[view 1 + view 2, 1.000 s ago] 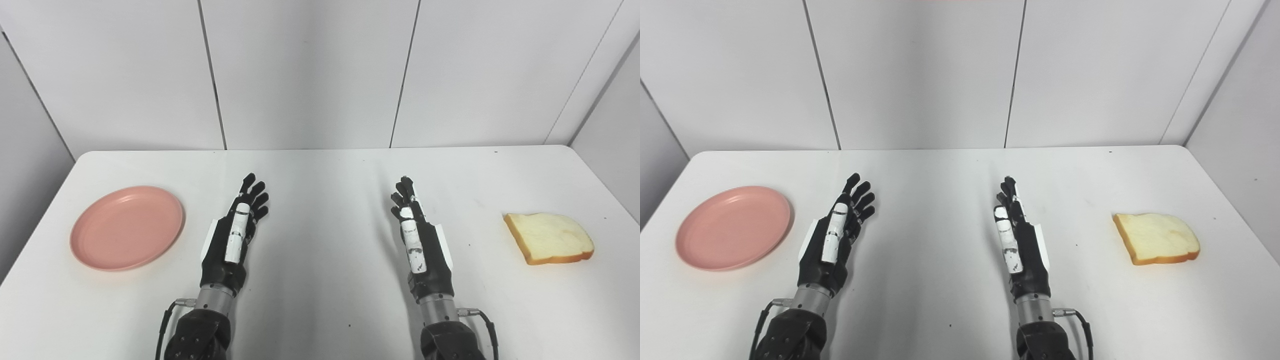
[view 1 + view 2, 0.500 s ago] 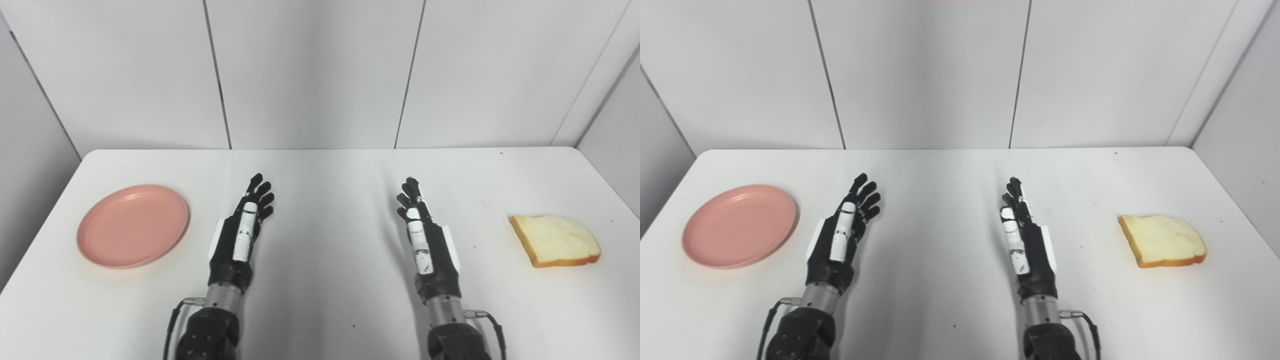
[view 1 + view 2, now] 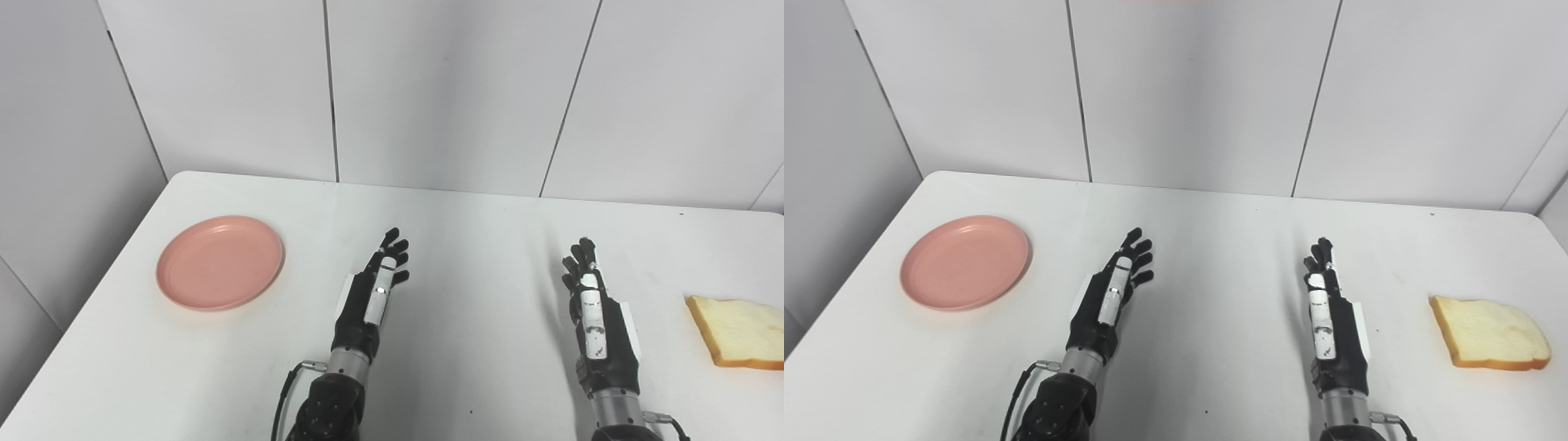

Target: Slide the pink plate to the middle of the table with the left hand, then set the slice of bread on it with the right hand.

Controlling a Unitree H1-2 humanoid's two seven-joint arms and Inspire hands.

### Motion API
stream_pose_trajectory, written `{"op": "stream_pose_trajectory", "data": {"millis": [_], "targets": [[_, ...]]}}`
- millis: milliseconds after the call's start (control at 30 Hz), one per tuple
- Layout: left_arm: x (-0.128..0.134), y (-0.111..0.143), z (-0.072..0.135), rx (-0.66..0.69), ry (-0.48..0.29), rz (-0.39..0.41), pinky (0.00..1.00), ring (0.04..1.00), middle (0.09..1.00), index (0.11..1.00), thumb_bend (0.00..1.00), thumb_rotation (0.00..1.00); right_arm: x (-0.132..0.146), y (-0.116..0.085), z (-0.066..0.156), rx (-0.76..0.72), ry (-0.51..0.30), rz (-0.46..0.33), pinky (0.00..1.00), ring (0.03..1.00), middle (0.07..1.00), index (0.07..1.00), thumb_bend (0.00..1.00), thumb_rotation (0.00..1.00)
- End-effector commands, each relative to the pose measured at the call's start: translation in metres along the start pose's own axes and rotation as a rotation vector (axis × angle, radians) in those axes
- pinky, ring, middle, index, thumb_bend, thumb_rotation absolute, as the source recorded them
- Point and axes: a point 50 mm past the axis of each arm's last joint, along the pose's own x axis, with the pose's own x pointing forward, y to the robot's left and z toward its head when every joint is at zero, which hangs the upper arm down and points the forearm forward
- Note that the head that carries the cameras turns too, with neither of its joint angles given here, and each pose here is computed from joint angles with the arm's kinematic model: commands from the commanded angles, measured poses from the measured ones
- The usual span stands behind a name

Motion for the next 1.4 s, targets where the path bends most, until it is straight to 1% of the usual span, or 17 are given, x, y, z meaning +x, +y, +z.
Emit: {"op": "stream_pose_trajectory", "data": {"millis": [0, 100, 267, 500, 633, 700, 800, 833, 967, 1033, 1067, 1133, 1200, 1267, 1367], "targets": [[0.013, -0.009, 0.021, -0.001, -0.11, -0.019, 0.85, 0.904, 0.904, 0.899, 0.41, 1.0, 0.011, 0.002, 0.021, 0.006, -0.102, 0.023, 1.0, 0.977, 0.99, 1.0, 0.37, 1.0], [0.013, -0.009, 0.021, 0.006, -0.119, -0.023, 0.85, 0.906, 0.905, 0.903, 0.41, 1.0, 0.012, 0.002, 0.022, 0.005, -0.107, 0.026, 1.0, 0.978, 0.992, 1.0, 0.36, 1.0], [0.012, -0.009, 0.021, -0.002, -0.104, -0.019, 0.85, 0.901, 0.902, 0.896, 0.41, 1.0, 0.01, 0.003, 0.023, 0.002, -0.106, 0.03, 1.0, 0.98, 0.992, 1.0, 0.35, 1.0], [0.011, -0.011, 0.024, -0.003, -0.118, -0.015, 0.84, 0.893, 0.895, 0.893, 0.4, 1.0, 0.01, 0.003, 0.023, 0.001, -0.112, 0.034, 1.0, 0.981, 0.998, 1.0, 0.33, 1.0], [0.011, -0.011, 0.03, -0.008, -0.134, -0.014, 0.85, 0.9, 0.898, 0.9, 0.41, 1.0, 0.01, 0.002, 0.023, 0.003, -0.108, 0.026, 1.0, 0.975, 0.993, 1.0, 0.34, 1.0], [0.01, -0.011, 0.037, -0.016, -0.151, -0.001, 0.85, 0.897, 0.895, 0.897, 0.41, 1.0, 0.01, 0.002, 0.023, 0.006, -0.11, 0.022, 1.0, 0.971, 0.989, 0.997, 0.35, 1.0], [0.008, -0.01, 0.05, -0.004, -0.206, 0.005, 0.84, 0.888, 0.899, 0.9, 0.42, 1.0, 0.01, 0.001, 0.024, 0.003, -0.107, 0.026, 1.0, 0.974, 0.989, 0.998, 0.35, 1.0], [0.007, -0.009, 0.054, -0.003, -0.224, 0.006, 0.86, 0.891, 0.905, 0.906, 0.44, 1.0, 0.011, 0.0, 0.024, 0.002, -0.104, 0.027, 1.0, 0.976, 0.99, 1.0, 0.35, 1.0], [0.002, -0.004, 0.074, -0.002, -0.316, 0.034, 0.85, 0.88, 0.904, 0.902, 0.46, 1.0, 0.012, -0.002, 0.023, -0.003, -0.103, 0.027, 1.0, 0.975, 0.988, 0.998, 0.37, 1.0], [-0.001, -0.002, 0.083, -0.012, -0.337, 0.037, 0.86, 0.886, 0.909, 0.906, 0.47, 1.0, 0.012, -0.002, 0.024, -0.001, -0.102, 0.026, 1.0, 0.974, 0.987, 0.996, 0.37, 1.0], [-0.002, -0.001, 0.086, -0.017, -0.346, 0.04, 0.88, 0.895, 0.914, 0.908, 0.49, 1.0, 0.012, -0.003, 0.024, 0.0, -0.103, 0.027, 1.0, 0.976, 0.989, 0.997, 0.37, 1.0], [-0.007, 0.003, 0.098, -0.028, -0.391, 0.048, 0.9, 0.9, 0.919, 0.909, 0.48, 1.0, 0.012, -0.003, 0.024, 0.0, -0.104, 0.028, 1.0, 0.979, 0.991, 0.999, 0.36, 1.0], [-0.011, 0.009, 0.109, -0.008, -0.44, 0.057, 0.91, 0.905, 0.927, 0.918, 0.48, 1.0, 0.013, -0.004, 0.025, 0.002, -0.104, 0.026, 1.0, 0.979, 0.989, 0.996, 0.37, 1.0], [-0.013, 0.015, 0.117, 0.009, -0.466, 0.066, 0.92, 0.905, 0.926, 0.919, 0.5, 1.0, 0.013, -0.006, 0.026, -0.004, -0.104, 0.025, 1.0, 0.98, 0.99, 0.996, 0.37, 1.0], [-0.014, 0.024, 0.128, -0.007, -0.5, 0.094, 0.93, 0.913, 0.93, 0.921, 0.5, 1.0, 0.014, -0.009, 0.027, -0.016, -0.105, 0.021, 1.0, 0.977, 0.986, 0.992, 0.4, 1.0]]}}
